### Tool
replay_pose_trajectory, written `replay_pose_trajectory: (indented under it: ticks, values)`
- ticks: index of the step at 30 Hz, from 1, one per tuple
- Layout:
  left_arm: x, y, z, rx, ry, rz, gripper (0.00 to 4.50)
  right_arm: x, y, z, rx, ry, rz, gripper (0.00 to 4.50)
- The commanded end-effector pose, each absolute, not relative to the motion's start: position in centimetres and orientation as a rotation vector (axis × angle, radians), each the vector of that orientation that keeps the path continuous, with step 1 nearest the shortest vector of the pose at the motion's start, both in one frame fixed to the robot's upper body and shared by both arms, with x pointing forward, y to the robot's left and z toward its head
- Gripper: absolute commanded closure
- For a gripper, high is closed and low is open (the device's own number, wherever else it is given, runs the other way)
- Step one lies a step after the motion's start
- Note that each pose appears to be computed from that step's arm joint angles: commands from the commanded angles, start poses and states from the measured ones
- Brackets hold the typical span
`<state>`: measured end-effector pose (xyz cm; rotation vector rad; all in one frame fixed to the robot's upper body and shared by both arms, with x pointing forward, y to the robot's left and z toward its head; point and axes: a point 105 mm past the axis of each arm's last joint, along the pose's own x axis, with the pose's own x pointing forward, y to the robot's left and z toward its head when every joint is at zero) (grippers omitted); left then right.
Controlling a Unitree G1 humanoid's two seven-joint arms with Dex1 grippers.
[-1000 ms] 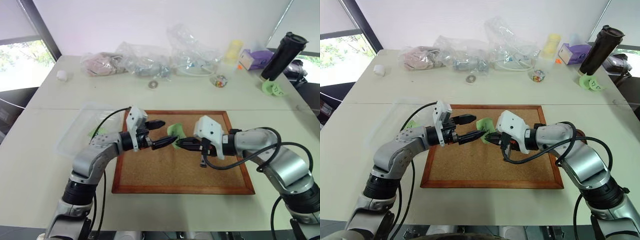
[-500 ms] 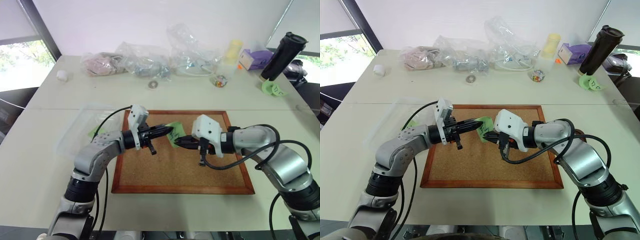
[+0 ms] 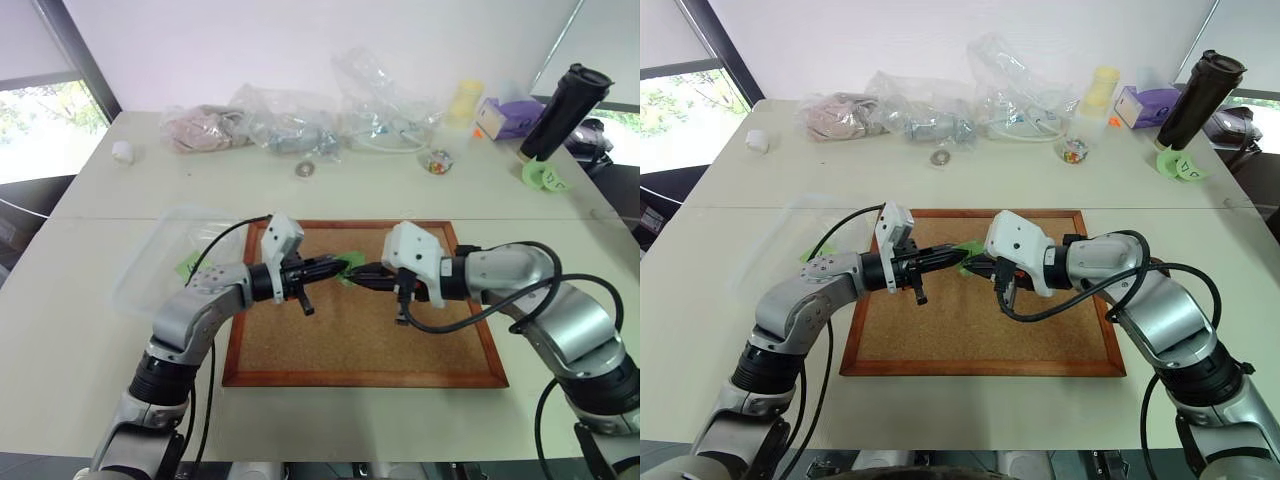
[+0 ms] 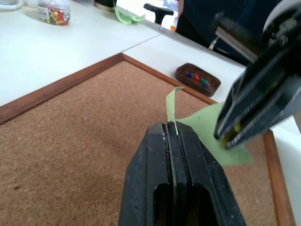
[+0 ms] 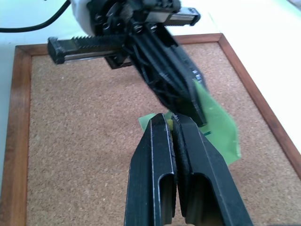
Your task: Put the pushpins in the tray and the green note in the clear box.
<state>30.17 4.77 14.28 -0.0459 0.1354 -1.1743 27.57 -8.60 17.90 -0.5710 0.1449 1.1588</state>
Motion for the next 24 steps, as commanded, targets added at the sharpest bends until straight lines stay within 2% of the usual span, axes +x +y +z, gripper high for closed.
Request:
replay_pose_trajectory:
  ticks: [1,11,13,17,21,24]
  values:
    - [29.8,4.8,14.2,-0.023,0.116,-1.192,4.49,27.5,-8.7,20.6,-0.585,0.043,1.12,4.5]
    - [30.1,5.6,13.2,0.008,0.132,-1.175,4.49,27.9,-10.5,22.6,-0.527,0.02,1.031,4.5]
    - [30.3,5.9,13.4,0.001,0.128,-1.159,4.49,28.2,-12.1,23.1,-0.503,0.027,0.963,4.5]
    - [30.7,6.5,14.0,-0.024,0.112,-1.125,4.49,28.8,-17.6,23.5,-0.431,0.069,0.744,4.5]
    - [30.6,6.6,14.2,-0.028,0.105,-1.132,4.49,28.4,-25.2,22.1,-0.399,0.184,0.498,4.5]
    - [30.3,6.2,13.9,-0.003,0.105,-1.151,4.49,28.0,-28.6,20.7,-0.395,0.253,0.398,4.5]
